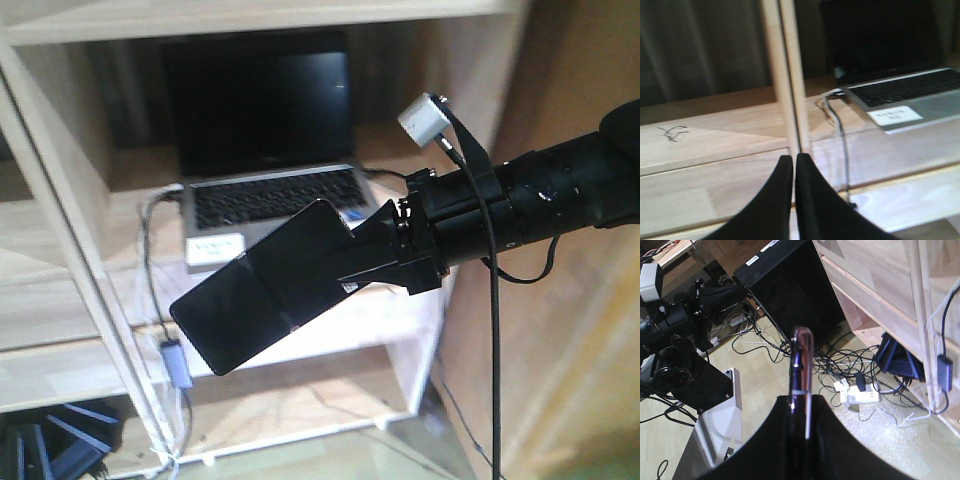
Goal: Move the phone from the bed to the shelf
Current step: 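Raise the held phone with the right gripper above the laptop shelf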
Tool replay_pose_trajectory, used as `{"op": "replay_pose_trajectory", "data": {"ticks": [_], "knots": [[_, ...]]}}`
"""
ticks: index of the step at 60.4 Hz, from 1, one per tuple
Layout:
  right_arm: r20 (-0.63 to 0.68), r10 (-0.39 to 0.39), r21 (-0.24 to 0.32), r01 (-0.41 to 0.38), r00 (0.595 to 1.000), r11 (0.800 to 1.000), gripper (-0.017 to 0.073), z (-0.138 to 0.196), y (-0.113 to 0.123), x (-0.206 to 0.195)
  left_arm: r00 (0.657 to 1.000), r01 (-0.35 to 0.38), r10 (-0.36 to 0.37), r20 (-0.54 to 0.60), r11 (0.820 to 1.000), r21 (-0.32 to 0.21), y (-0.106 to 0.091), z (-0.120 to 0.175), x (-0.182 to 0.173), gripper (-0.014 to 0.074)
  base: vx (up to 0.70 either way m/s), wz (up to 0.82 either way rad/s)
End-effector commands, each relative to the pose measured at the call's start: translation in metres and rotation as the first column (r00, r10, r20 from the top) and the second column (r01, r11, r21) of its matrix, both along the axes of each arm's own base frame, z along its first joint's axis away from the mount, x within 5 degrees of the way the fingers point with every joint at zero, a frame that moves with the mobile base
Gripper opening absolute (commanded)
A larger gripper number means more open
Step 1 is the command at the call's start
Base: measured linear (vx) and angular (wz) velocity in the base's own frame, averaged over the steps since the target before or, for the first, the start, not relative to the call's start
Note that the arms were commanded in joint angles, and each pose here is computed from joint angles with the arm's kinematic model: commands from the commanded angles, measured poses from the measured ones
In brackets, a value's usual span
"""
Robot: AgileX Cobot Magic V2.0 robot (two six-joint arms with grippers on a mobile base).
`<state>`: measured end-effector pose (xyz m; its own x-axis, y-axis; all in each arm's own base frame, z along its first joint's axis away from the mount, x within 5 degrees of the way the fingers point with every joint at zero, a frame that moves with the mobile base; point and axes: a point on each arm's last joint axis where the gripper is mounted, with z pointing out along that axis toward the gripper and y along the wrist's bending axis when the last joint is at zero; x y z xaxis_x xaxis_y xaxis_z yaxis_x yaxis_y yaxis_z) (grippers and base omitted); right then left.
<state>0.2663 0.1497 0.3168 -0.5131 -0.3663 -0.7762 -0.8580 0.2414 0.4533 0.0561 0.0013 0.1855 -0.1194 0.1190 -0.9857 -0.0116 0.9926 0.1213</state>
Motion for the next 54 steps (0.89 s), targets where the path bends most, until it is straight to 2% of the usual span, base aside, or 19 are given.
{"op": "replay_pose_trajectory", "data": {"ticks": [1,28,54], "knots": [[0.025,0.058,0.108,-0.06,0.998,0.992,-0.0003,0.0257,0.0016,-0.0123,0.994,0.005,-0.004,0.105,1.0,-0.012,-0.0003,0.0146,-0.0011,0.0001,0.28,0.33],[0.025,0.058,0.108,-0.06,0.998,0.992,-0.0003,0.0257,0.0016,-0.0123,0.994,0.005,-0.004,0.105,1.0,-0.012,-0.0003,0.0146,-0.0011,0.0001,0.24,0.24],[0.026,0.057,0.108,-0.059,0.998,0.992,-0.0003,0.0257,0.0016,-0.0122,0.994,0.005,-0.004,0.105,1.0,-0.012,-0.0003,0.0146,-0.0011,0.0001,0.13,0.07]]}}
